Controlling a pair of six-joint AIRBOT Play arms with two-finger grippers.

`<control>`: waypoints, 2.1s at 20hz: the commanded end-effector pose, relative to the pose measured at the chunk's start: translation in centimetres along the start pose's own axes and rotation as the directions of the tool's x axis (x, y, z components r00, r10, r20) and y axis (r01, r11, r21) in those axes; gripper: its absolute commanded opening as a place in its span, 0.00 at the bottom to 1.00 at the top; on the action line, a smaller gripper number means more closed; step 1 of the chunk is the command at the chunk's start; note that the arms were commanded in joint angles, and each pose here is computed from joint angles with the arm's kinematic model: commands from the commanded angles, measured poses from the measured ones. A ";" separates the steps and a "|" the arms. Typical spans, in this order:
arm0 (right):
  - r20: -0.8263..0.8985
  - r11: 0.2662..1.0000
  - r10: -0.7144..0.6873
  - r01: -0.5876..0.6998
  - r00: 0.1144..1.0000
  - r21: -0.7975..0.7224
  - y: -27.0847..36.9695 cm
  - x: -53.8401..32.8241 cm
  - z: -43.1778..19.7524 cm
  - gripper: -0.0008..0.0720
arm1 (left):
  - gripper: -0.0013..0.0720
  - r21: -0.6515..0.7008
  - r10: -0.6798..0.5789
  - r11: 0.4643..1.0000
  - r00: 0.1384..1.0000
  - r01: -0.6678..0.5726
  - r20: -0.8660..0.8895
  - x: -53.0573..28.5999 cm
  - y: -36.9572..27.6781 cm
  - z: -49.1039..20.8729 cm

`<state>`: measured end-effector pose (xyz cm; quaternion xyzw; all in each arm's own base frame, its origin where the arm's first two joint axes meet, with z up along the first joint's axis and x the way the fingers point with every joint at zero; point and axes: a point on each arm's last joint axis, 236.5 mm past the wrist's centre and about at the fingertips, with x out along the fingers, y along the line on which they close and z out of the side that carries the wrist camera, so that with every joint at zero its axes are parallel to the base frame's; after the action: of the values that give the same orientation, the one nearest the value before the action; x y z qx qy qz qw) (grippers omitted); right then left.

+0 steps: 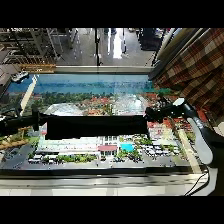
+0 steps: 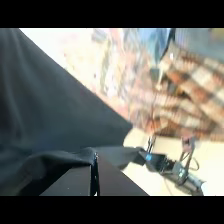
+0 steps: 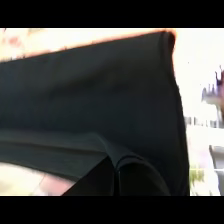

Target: Fold the clothes and pants, and hang the long-sleeved shirts on hangers.

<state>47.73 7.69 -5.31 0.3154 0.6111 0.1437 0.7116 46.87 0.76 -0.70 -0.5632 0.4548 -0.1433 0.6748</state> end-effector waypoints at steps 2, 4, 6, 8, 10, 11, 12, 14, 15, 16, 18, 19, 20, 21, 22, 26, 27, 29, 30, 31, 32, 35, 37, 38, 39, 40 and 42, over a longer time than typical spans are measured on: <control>0.025 1.000 0.000 0.000 1.000 -0.011 -1.3 2.9 2.3 0.51 | 0.27 -0.081 0.010 0.997 1.000 -0.008 0.027 3.3 2.6 2.0; 0.019 0.997 -0.014 0.016 1.000 -0.070 -1.9 1.7 2.1 0.73 | 0.75 -0.065 0.012 0.998 1.000 -0.010 0.028 3.0 3.0 2.2; -0.013 0.996 -0.053 0.052 0.999 -0.071 -3.8 0.0 1.4 0.73 | 0.76 -0.006 -0.034 0.999 0.999 0.034 0.026 1.5 1.9 2.3; -0.065 0.994 -0.093 0.088 0.994 -0.069 -5.8 -0.5 0.2 0.73 | 0.67 0.099 -0.062 0.993 0.998 0.059 0.022 -0.2 0.5 2.1; -0.075 0.993 -0.067 0.059 0.995 -0.100 -5.6 0.7 -0.2 0.73 | 0.63 0.227 -0.053 0.973 0.998 0.048 0.015 -1.0 -1.0 1.4; -0.073 0.994 -0.032 0.024 0.997 -0.109 -5.0 1.7 -0.1 0.73 | 0.56 0.292 -0.044 0.956 0.999 0.040 0.007 -0.9 -1.7 0.8; -0.067 0.994 0.008 -0.015 0.998 -0.109 -4.1 2.7 0.1 0.73 | 0.48 0.370 -0.040 0.928 0.999 0.039 -0.006 -0.6 -2.6 0.1; -0.067 0.987 0.099 -0.107 0.993 -0.122 -1.6 4.7 0.2 0.72 | 0.45 0.446 -0.031 0.894 0.999 0.046 -0.040 0.6 -3.9 -1.5; -0.080 0.983 0.120 -0.130 0.989 -0.130 -0.6 5.7 -0.2 0.62 | 0.28 0.467 -0.015 0.883 0.998 0.044 -0.065 1.5 -4.1 -2.4; -0.102 0.981 0.111 -0.125 0.989 -0.150 -0.2 6.4 -0.7 0.36 | 0.20 0.490 0.022 0.871 0.995 0.027 -0.094 2.5 -3.7 -3.4; -0.155 0.972 0.009 -0.045 0.988 -0.231 -1.4 5.0 -1.7 0.07 | 0.11 0.548 0.154 0.835 0.975 -0.042 -0.161 4.4 -1.8 -6.0; -0.148 0.964 -0.095 0.054 0.984 -0.260 -3.2 3.0 -1.6 0.04 | 0.02 0.587 0.238 0.805 0.953 -0.087 -0.186 5.2 -0.4 -7.2; -0.113 0.940 -0.240 0.202 0.964 -0.275 -5.7 -0.1 -1.2 0.04 | 0.02 0.607 0.316 0.783 0.929 -0.139 -0.194 5.8 0.8 -8.1; -0.072 0.898 -0.369 0.336 0.926 -0.285 -7.9 -3.7 -0.8 0.04 | 0.02 0.628 0.383 0.755 0.903 -0.186 -0.194 6.5 1.8 -8.9; -0.022 0.839 -0.488 0.462 0.873 -0.286 -9.7 -7.9 -0.4 0.04 | 0.02 0.644 0.429 0.733 0.884 -0.221 -0.185 7.3 2.4 -9.4; 0.105 0.771 -0.576 0.581 0.811 -0.262 -8.3 -17.0 -1.2 0.03 | 0.02 0.704 0.475 0.687 0.843 -0.176 -0.252 12.0 2.5 -14.5; 0.133 0.788 -0.534 0.548 0.835 -0.280 -5.8 -17.0 -1.4 0.03 | 0.02 0.717 0.479 0.674 0.845 -0.181 -0.237 13.5 2.6 -15.1; 0.177 0.852 -0.365 0.405 0.914 -0.332 2.2 -15.2 -2.5 0.03 | 0.02 0.732 0.475 0.653 0.858 -0.196 -0.194 15.7 2.6 -15.5; 0.188 0.878 -0.252 0.306 0.949 -0.368 7.1 -13.5 -3.3 0.03 | 0.02 0.743 0.471 0.641 0.863 -0.194 -0.182 16.2 2.2 -15.6; 0.192 0.890 -0.160 0.226 0.968 -0.397 11.4 -11.6 -4.0 0.03 | 0.02 0.752 0.467 0.632 0.866 -0.185 -0.179 16.2 1.5 -15.6; 0.209 0.893 -0.090 0.171 0.974 -0.416 15.4 -9.2 -4.5 0.03 | 0.02 0.761 0.461 0.625 0.869 -0.173 -0.181 16.0 0.6 -15.5; 0.208 0.881 0.039 0.065 0.977 -0.469 23.9 0.1 -7.3 0.03 | 0.02 0.765 0.486 0.607 0.862 -0.214 -0.144 12.6 -1.8 -12.8; 0.161 0.878 0.081 0.006 0.984 -0.478 26.7 7.5 -10.3 0.03 | 0.02 0.759 0.552 0.570 0.831 -0.315 -0.070 8.7 -1.9 -10.1; 0.143 0.884 0.118 -0.038 0.983 -0.466 27.7 11.2 -11.5 0.04 | 0.02 0.752 0.575 0.553 0.818 -0.359 -0.033 6.9 -1.8 -8.9; 0.134 0.889 0.149 -0.073 0.980 -0.451 28.4 14.3 -12.4 0.04 | 0.02 0.739 0.581 0.553 0.814 -0.384 -0.012 5.3 -1.9 -8.1; 0.120 0.895 0.158 -0.091 0.980 -0.436 28.6 17.0 -13.0 0.04 | 0.02 0.727 0.578 0.563 0.816 -0.392 -0.008 4.1 -2.1 -7.7; 0.059 0.897 0.163 -0.123 0.985 -0.424 28.9 20.8 -13.7 0.19 | 0.02 0.717 0.578 0.573 0.816 -0.396 -0.011 3.0 -2.2 -7.4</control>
<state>44.63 39.63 -0.39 0.1673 0.5065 0.2911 0.7942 44.32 -9.67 -0.91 -0.1025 0.5748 -0.2033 0.7860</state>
